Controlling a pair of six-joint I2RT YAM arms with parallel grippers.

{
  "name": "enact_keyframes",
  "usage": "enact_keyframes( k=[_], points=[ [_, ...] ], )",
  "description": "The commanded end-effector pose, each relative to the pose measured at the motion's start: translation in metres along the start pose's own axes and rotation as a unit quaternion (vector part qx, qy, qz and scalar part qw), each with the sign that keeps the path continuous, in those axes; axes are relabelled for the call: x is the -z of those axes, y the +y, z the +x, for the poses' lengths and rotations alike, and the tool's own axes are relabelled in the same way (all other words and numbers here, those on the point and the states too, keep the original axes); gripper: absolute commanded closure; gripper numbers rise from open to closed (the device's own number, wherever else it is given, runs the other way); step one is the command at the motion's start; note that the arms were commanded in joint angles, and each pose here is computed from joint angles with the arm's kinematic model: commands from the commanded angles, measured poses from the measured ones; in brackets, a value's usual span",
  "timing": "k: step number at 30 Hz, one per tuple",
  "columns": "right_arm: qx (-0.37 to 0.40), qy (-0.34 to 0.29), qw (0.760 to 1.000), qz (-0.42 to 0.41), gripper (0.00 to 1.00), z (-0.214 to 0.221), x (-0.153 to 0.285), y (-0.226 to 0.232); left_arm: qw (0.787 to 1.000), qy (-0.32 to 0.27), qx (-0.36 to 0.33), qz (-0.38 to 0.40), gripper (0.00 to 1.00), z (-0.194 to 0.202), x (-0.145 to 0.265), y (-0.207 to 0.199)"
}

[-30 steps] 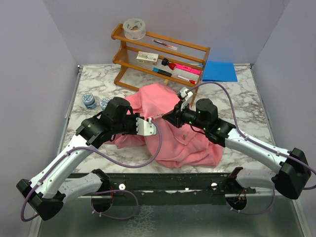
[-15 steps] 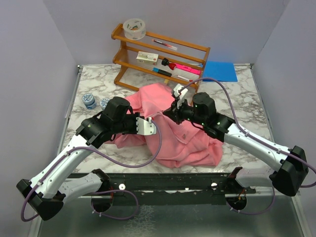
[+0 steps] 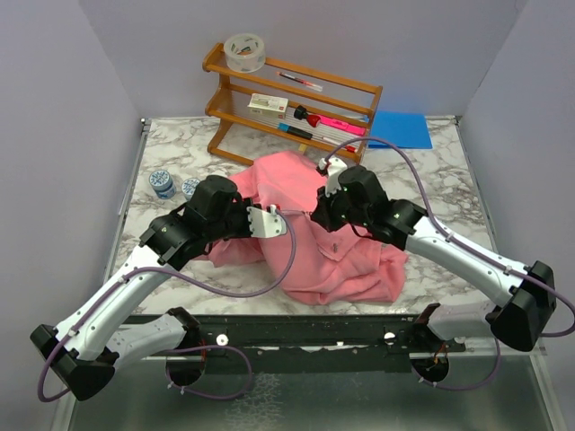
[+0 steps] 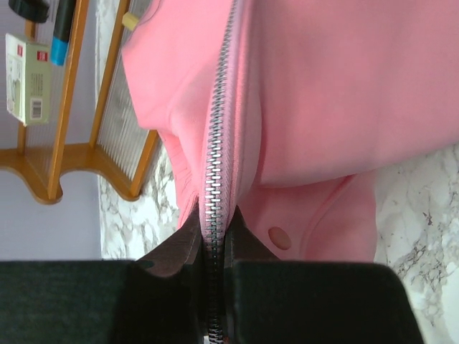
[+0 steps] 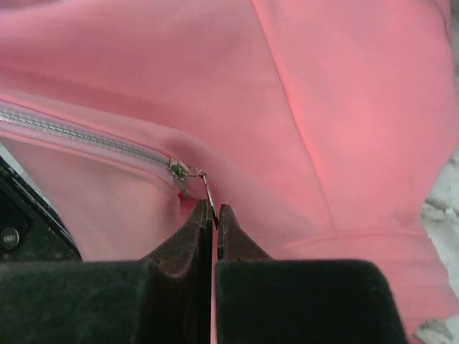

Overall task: Zip up the jacket
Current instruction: Zip the zipper on the jacket.

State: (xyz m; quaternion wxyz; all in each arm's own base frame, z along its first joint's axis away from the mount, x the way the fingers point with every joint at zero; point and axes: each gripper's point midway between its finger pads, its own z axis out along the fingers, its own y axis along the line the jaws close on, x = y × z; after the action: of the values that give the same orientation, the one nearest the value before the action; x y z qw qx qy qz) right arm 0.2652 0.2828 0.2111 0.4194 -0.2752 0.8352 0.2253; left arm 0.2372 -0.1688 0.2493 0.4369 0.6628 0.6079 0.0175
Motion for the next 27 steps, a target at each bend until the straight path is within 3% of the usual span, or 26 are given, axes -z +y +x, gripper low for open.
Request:
enact_keyframes(
  k=[1,6,13,18,23,27],
  points=[
    [-0.081,0.094,0.985,0.119,1.00,0.064,0.019,-0.040,0.994,0.041,0.027,-0.097,1.00,0.012,0.012,0.035],
    [-0.129,0.089,0.976,0.154,1.00,0.084,0.036,-0.048,0.975,0.090,0.056,-0.195,1.00,0.029,0.023,0.067],
    [-0.162,0.061,0.968,0.183,1.00,0.081,0.061,-0.056,0.916,0.118,0.103,-0.370,1.00,0.047,0.067,0.124],
    [-0.176,0.045,0.962,0.203,1.00,0.078,0.079,-0.062,0.885,0.131,0.121,-0.429,1.00,0.058,0.090,0.150],
    [-0.176,0.019,0.958,0.227,1.00,0.065,0.097,-0.070,0.885,0.116,0.115,-0.436,1.00,0.053,0.092,0.167],
    [-0.147,-0.022,0.977,0.155,1.00,0.039,0.093,-0.051,0.930,0.051,0.078,-0.356,1.00,0.027,0.065,0.156]
  ],
)
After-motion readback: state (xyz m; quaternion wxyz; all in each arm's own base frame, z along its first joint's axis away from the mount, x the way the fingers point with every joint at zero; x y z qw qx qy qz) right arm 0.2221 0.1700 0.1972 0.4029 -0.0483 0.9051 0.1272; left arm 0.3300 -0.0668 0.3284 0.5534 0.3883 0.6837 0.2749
